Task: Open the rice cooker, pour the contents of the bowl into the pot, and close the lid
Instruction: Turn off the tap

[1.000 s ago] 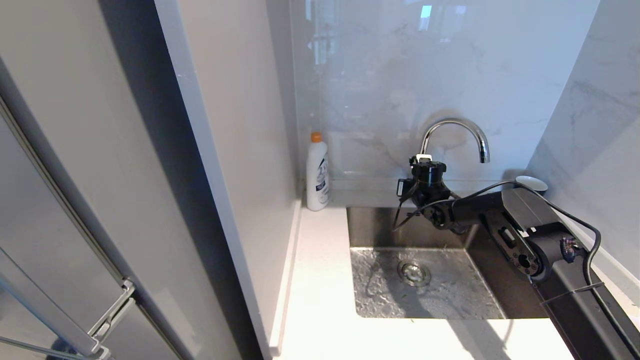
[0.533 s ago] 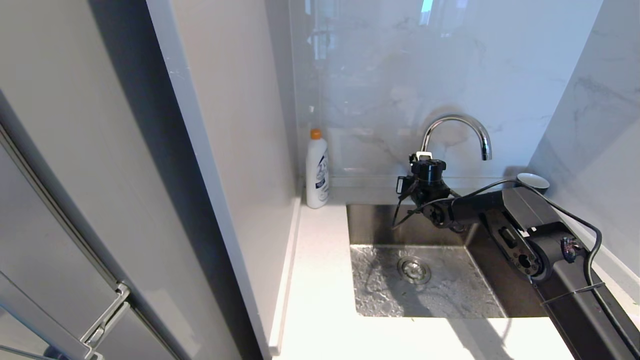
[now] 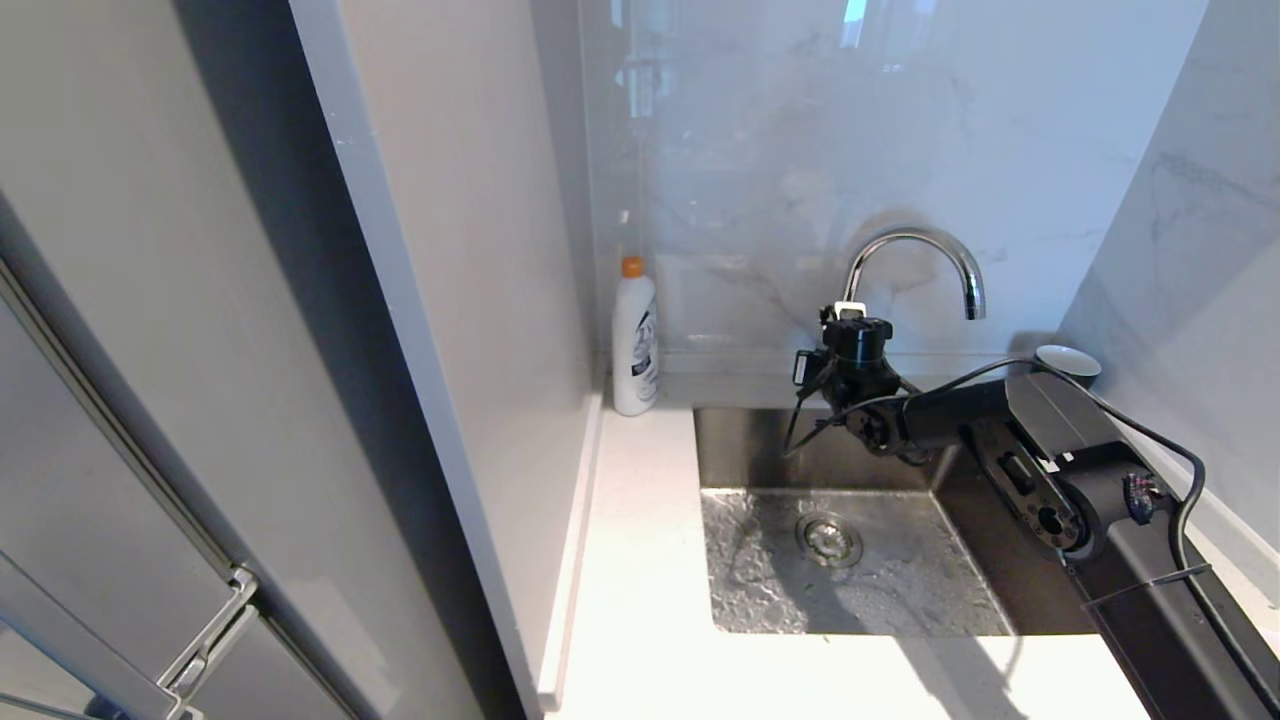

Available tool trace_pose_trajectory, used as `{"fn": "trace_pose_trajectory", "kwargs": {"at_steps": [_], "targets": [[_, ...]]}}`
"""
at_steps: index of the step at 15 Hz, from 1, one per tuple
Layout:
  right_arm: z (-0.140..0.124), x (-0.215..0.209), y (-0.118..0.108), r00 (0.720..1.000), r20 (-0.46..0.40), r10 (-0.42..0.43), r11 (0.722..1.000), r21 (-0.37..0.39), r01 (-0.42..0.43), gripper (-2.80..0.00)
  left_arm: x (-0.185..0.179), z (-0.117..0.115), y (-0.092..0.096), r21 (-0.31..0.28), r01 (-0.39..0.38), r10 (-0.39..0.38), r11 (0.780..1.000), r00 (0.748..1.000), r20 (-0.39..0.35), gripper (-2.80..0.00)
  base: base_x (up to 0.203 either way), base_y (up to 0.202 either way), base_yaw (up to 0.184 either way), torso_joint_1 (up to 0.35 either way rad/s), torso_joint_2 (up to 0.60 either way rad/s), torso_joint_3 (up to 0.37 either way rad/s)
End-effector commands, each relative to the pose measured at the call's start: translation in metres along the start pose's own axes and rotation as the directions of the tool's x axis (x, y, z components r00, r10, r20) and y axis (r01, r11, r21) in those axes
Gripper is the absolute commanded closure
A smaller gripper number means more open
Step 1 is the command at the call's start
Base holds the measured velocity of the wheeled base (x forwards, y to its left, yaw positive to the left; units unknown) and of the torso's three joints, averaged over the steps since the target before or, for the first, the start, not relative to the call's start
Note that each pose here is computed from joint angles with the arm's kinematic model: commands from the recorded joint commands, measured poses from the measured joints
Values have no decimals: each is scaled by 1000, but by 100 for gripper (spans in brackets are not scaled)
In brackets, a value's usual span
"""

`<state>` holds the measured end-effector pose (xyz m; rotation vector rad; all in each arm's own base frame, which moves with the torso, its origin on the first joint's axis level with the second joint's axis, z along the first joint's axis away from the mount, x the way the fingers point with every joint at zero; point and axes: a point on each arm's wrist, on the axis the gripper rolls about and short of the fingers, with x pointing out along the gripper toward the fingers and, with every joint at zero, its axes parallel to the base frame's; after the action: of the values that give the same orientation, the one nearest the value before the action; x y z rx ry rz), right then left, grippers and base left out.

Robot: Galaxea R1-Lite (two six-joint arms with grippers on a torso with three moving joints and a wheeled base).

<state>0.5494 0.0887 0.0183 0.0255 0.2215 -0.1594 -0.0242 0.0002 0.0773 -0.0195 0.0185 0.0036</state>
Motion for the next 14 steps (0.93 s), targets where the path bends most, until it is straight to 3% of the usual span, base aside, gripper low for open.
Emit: {"fn": "trace_pose_trajectory", "kwargs": {"at_steps": [1, 3, 8, 14], "targets": [[8, -2, 1, 1000, 25, -6, 1000, 15, 6, 0, 0, 0, 0, 0, -1, 1, 1000, 1000, 0, 0, 0, 0, 0, 0, 0, 0], [27, -10, 0, 998, 60, -13, 999, 44, 11, 0, 0, 0, 0, 0, -1, 1, 1000, 1000, 0, 0, 0, 0, 0, 0, 0, 0], [116, -64, -11, 985, 173, 6, 992, 127, -28, 0, 0, 0, 0, 0, -1, 1, 1000, 1000, 0, 0, 0, 0, 0, 0, 0, 0], [188, -147, -13, 969, 229, 95, 983, 134, -128, 0, 0, 0, 0, 0, -1, 1, 1000, 1000, 0, 0, 0, 0, 0, 0, 0, 0]]}}
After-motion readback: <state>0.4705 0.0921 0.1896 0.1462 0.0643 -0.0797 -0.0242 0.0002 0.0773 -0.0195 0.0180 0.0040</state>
